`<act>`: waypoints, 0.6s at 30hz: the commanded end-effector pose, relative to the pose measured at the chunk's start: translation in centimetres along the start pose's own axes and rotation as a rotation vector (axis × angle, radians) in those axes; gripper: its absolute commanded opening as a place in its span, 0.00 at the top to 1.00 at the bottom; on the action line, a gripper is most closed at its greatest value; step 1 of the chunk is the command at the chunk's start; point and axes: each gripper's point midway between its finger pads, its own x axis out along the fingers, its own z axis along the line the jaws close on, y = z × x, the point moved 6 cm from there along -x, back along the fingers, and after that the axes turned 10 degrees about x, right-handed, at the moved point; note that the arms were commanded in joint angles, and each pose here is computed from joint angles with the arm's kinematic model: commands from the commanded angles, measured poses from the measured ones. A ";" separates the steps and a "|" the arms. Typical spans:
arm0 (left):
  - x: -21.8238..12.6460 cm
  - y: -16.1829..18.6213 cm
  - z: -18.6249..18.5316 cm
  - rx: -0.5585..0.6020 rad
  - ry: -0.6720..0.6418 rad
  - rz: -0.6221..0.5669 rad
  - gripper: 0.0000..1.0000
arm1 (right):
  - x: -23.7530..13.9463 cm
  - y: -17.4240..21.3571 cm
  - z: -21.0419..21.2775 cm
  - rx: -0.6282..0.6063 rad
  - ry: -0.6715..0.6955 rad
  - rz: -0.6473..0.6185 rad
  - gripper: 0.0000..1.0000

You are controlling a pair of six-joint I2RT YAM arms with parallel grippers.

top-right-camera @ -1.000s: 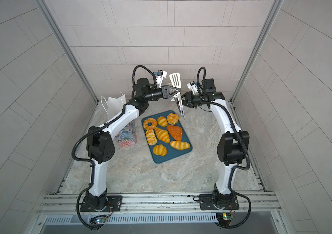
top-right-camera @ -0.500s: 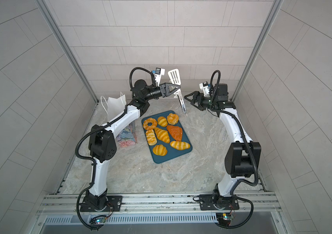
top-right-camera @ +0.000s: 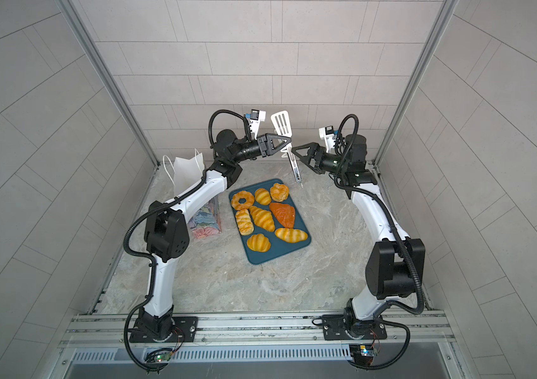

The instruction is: Place the fake bread into the paper bag

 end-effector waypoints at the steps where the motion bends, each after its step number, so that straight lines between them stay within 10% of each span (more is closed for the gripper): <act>1: 0.6 -1.9 -3.0 0.083 0.078 -0.042 0.94 | 0.4 0.0 1.3 -0.035 -0.041 0.009 0.01; 18: 1.1 -2.2 -4.4 0.127 0.118 -0.052 0.94 | 2.5 1.4 1.5 -0.026 -0.047 0.093 0.04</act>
